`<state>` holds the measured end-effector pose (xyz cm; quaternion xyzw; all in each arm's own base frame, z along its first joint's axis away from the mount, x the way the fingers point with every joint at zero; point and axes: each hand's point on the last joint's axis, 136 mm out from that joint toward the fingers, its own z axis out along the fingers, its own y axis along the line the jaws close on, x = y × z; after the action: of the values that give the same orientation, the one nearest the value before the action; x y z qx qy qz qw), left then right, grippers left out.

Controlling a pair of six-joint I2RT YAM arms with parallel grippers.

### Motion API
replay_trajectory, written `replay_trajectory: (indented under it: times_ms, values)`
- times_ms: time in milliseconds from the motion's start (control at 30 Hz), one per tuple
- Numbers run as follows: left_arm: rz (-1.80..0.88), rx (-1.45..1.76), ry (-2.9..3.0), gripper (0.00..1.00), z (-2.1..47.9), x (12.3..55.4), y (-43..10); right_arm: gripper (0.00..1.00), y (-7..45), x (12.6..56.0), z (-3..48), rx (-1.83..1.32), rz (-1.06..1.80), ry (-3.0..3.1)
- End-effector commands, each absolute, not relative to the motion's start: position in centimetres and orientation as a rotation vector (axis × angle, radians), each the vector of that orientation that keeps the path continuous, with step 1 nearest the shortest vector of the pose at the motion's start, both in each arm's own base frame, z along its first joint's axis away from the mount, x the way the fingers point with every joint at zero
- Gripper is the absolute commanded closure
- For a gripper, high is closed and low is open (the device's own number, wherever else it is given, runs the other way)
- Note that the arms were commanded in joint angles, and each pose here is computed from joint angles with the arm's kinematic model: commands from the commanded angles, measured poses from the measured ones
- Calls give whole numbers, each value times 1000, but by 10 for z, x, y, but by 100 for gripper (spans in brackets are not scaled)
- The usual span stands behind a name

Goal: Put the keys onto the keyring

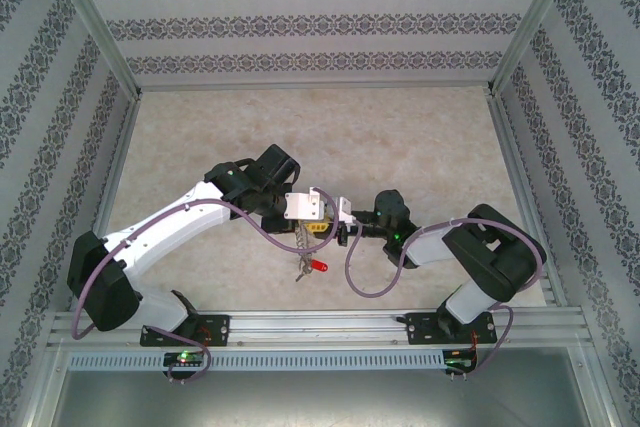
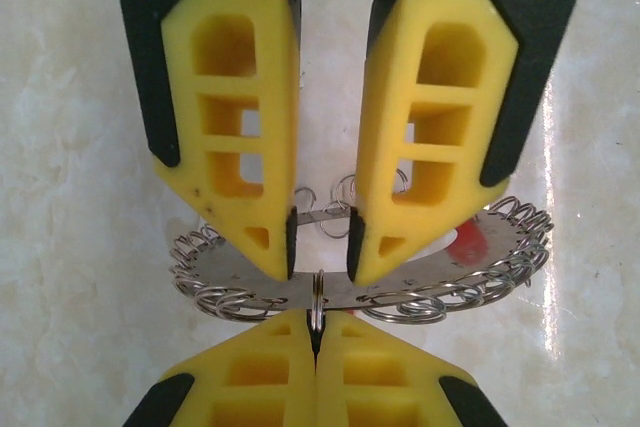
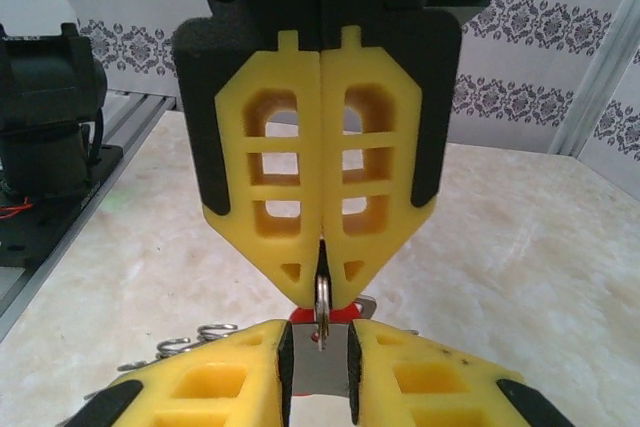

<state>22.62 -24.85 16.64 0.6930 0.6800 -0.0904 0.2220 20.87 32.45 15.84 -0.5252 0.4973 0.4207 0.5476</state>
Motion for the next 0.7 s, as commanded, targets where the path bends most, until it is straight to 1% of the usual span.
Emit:
replay_trajectory:
  times_ms: [0,133,167,300,333,400,467,567,667]
  values:
    - [-247,1906,1815,100,176,228,-257,78,331,201,168,-1260,1043,1116]
    - [-250,1905,1810,100,177,227,-257,78,331,202,166,-1256,1038,1130]
    - [-257,1902,1802,100,178,226,-258,80,331,203,165,-1258,1039,1137]
    - [-279,1899,1771,100,181,224,-261,82,331,203,164,-1252,1037,1140]
    - [-281,1893,1762,100,182,224,-261,85,331,203,165,-1253,1039,1137]
    - [-281,1879,1748,100,184,224,-262,94,331,202,167,-1252,1043,1132]
    - [-292,1869,1729,96,186,222,-262,100,330,202,168,-1245,1044,1129]
    - [-314,1848,1713,86,183,218,-261,100,325,206,171,-1212,1037,1133]
    - [-341,1798,1716,86,180,219,-257,100,319,208,173,-1183,1041,1130]
